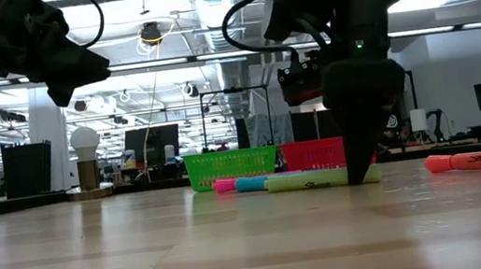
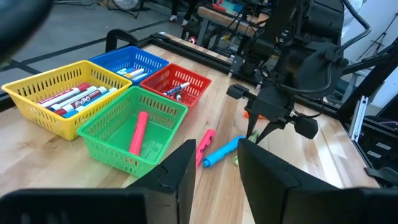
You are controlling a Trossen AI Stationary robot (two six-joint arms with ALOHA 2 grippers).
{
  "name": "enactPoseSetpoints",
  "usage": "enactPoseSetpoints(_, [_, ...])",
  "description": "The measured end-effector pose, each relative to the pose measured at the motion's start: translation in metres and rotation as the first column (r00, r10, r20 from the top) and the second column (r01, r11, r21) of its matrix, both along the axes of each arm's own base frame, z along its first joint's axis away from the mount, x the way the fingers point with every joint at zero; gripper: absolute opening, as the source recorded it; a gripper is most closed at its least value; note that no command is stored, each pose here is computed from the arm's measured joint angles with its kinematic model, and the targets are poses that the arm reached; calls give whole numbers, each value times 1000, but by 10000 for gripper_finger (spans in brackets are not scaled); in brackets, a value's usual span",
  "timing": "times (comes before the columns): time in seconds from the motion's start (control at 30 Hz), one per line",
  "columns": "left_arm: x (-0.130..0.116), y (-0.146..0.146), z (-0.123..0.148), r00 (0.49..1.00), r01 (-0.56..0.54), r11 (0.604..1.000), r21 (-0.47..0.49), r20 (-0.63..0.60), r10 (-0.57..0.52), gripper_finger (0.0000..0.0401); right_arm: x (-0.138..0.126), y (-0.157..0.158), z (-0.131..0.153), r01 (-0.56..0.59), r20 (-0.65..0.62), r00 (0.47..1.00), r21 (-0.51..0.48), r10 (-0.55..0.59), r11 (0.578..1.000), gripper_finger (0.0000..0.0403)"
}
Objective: Pick & Place Markers
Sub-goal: Put the large green highlighter pen into the green bin
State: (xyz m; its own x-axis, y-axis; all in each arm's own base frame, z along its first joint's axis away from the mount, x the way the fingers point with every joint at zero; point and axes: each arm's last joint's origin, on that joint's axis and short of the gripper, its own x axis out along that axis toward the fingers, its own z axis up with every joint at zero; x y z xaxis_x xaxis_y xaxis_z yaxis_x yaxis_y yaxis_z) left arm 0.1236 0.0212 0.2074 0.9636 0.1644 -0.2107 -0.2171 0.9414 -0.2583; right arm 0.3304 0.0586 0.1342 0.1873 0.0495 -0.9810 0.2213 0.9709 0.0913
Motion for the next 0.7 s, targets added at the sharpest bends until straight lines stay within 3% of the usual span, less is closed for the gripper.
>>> enactPoseSetpoints(0.4, [0, 0, 0, 1000, 0, 1000, -1, -3, 0, 117, 13, 11, 71, -139, -18, 990, 48, 140, 989, 73])
enactPoseSetpoints(0.7, [0, 0, 0, 1000, 0, 1000, -1, -5, 0, 117, 38, 8, 146, -264, 187, 949, 23, 255, 964, 74])
